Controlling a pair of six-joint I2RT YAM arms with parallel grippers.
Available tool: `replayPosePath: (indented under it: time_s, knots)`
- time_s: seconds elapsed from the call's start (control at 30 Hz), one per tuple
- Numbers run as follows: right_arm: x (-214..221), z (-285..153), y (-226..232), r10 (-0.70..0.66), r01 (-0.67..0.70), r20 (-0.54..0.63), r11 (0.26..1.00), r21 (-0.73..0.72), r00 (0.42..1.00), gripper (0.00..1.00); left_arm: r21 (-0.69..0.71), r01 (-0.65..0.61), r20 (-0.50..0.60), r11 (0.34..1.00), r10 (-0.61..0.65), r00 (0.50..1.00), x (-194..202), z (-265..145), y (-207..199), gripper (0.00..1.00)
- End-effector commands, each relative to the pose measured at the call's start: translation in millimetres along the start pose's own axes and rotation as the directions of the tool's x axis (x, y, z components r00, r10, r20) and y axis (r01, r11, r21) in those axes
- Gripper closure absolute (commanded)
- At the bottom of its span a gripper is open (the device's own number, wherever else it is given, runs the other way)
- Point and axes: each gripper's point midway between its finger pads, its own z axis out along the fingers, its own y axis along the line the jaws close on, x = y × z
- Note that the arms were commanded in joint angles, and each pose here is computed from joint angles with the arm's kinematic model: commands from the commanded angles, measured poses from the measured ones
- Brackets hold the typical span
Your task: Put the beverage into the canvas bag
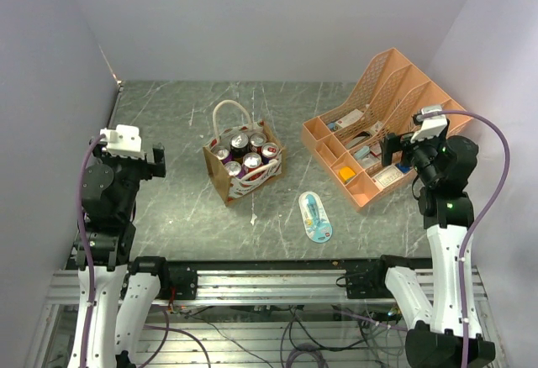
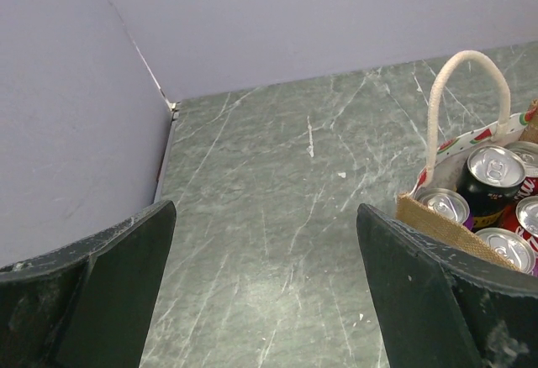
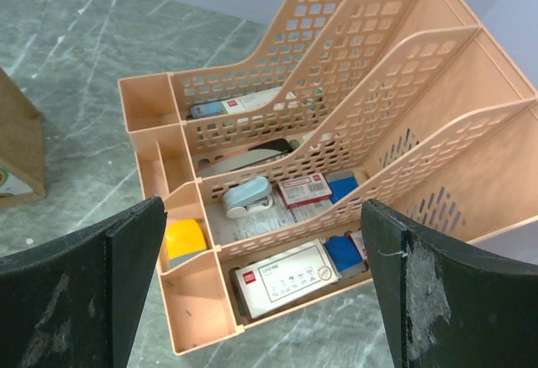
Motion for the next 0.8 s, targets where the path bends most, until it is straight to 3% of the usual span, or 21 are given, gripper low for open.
replayPosePath:
  time_s: [0.0, 0.77]
  knots:
    - [5.9, 0.1, -14.2, -0.010, 0.011, -0.025, 0.998, 0.070, 1.000, 0.00, -0.006, -0.006, 0.010, 1.000, 0.006, 1.000, -3.0, -3.7, 2.5, 0.01]
    - [5.7, -2.1, -21.6, -0.020, 0.024, -0.031, 0.993, 0.113, 0.999, 0.00, -0.020, 0.001, 0.005, 1.000, -0.001, 1.000, -4.7, -8.3, 7.4, 0.01]
